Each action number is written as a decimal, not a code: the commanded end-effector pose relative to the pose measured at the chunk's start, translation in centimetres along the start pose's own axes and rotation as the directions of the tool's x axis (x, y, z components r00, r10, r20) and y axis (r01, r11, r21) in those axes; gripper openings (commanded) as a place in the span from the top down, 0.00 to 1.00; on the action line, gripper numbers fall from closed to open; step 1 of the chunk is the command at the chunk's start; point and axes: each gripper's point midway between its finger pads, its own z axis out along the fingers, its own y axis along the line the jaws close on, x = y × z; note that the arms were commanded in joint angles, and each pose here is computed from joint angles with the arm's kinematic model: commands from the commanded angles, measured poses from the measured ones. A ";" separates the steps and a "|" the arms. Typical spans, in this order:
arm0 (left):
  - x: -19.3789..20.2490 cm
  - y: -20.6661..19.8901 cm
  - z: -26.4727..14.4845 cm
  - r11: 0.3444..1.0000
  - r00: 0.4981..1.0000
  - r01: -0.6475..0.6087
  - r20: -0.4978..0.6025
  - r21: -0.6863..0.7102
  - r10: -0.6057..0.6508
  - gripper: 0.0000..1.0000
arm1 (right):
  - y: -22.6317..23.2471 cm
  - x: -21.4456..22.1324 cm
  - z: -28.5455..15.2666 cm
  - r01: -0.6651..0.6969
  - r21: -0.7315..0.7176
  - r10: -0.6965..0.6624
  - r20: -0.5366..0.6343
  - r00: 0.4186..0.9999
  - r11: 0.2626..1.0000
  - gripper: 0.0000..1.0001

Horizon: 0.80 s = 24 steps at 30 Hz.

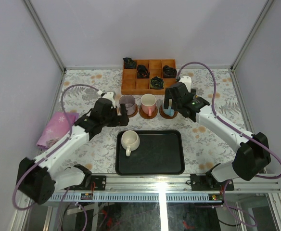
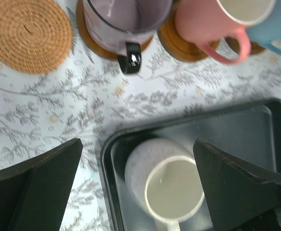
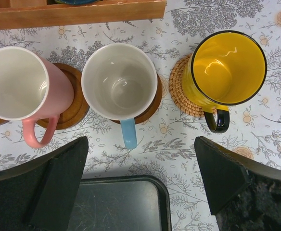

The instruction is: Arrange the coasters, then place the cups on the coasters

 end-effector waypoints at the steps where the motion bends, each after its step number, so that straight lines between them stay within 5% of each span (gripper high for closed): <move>1: 2.9 -1.8 -4.0 0.989 0.998 0.022 -0.067 0.149 -0.012 0.00 | 0.5 -1.7 -0.6 -0.025 -0.027 0.026 0.024 0.999 0.999 0.01; 13: 10.1 -5.0 -8.0 0.967 0.978 0.036 -0.209 0.252 0.018 0.00 | 0.7 -2.3 -0.4 -0.017 -0.020 0.018 0.026 0.999 1.000 0.01; 24: 13.5 -4.4 -6.9 0.982 0.960 -0.016 -0.273 0.186 0.067 0.00 | 0.6 -1.6 -0.3 -0.030 -0.016 0.031 0.008 1.000 0.999 0.01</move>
